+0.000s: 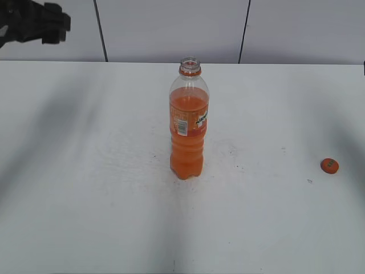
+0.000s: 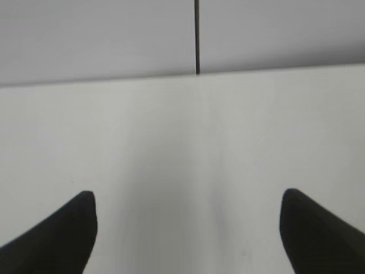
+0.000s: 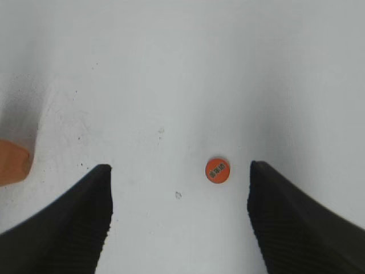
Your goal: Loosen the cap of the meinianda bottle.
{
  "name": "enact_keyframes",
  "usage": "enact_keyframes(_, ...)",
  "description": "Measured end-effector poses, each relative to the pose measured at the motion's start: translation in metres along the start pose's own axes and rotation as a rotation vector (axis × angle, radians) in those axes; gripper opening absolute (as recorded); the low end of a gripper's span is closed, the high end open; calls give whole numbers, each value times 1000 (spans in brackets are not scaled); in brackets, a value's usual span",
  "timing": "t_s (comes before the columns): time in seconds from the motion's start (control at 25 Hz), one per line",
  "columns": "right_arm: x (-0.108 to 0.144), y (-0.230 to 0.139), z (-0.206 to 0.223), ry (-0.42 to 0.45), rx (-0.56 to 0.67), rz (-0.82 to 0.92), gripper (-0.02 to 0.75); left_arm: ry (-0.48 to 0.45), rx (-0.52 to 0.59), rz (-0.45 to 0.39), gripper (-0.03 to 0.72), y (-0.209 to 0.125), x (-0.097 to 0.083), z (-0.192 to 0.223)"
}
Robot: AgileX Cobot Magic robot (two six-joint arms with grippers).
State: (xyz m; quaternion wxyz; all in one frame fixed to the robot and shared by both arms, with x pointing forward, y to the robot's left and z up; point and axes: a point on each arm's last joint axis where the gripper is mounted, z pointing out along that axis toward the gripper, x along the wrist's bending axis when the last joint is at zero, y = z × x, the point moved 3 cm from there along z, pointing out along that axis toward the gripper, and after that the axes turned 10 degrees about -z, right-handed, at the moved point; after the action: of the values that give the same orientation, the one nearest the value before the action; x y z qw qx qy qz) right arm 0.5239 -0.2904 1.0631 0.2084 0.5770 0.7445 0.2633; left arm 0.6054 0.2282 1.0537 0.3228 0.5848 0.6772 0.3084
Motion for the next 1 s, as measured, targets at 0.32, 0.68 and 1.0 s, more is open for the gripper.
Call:
enact_keyframes(0.32, 6, -26, -3, 51, 212, -39, 553, 78, 449, 67, 588, -39, 9, -19)
enact_keyframes(0.68, 13, -55, -20, 95, 443, -24, 553, 130, 676, 124, 579, -61, 27, -69)
enact_keyframes(1.0, 30, -107, -52, 71, 406, -2, 553, 60, 601, 74, 571, -99, 53, -141)
